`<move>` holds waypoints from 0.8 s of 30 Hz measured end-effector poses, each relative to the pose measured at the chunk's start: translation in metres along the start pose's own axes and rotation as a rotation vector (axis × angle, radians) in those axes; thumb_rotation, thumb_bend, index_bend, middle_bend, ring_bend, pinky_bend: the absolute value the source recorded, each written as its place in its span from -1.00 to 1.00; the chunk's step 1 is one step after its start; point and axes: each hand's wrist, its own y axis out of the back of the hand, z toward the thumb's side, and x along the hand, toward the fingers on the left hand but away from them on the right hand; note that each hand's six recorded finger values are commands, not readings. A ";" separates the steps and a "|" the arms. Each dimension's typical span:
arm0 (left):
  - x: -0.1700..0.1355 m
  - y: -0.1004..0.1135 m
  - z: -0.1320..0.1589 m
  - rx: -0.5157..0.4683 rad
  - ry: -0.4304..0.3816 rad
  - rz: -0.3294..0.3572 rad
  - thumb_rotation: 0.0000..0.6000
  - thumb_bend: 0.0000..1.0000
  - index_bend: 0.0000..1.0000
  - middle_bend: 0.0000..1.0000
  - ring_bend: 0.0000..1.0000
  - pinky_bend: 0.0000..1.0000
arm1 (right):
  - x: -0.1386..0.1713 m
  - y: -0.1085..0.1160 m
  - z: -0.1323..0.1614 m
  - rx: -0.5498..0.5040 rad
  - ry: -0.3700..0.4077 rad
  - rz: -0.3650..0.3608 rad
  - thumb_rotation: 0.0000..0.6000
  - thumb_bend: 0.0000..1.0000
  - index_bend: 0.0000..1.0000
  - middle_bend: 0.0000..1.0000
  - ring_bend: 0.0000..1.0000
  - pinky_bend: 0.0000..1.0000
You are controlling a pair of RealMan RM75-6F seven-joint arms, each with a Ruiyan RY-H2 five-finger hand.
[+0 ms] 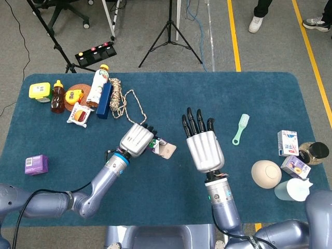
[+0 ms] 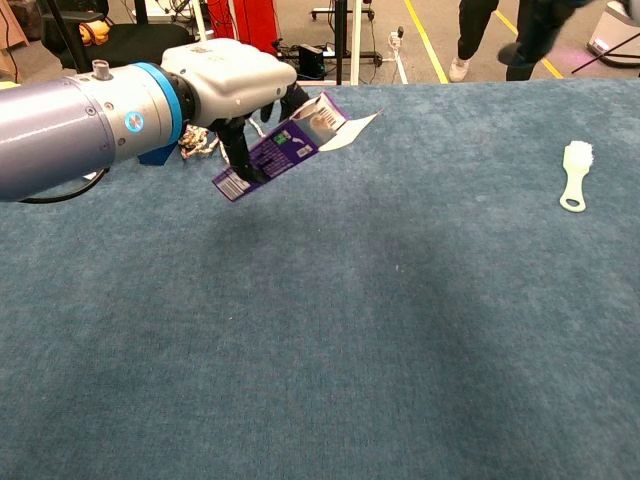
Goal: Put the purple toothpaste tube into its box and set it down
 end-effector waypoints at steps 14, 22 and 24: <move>0.020 -0.043 0.010 0.163 0.075 -0.074 1.00 -0.58 -0.58 -0.70 -0.59 0.00 | 0.004 -0.055 -0.037 -0.036 0.033 0.052 1.00 -0.41 -1.00 -1.00 -0.80 -0.43; 0.023 -0.043 0.022 0.066 0.055 -0.088 1.00 -0.68 -1.00 -1.00 -0.79 -0.07 | 0.004 -0.062 -0.044 -0.049 0.029 0.062 1.00 -0.42 -0.99 -1.00 -0.80 -0.43; 0.021 -0.040 0.023 0.039 0.047 -0.087 1.00 -0.70 -1.00 -1.00 -0.81 -0.09 | 0.004 -0.063 -0.045 -0.053 0.028 0.064 1.00 -0.42 -0.99 -1.00 -0.80 -0.43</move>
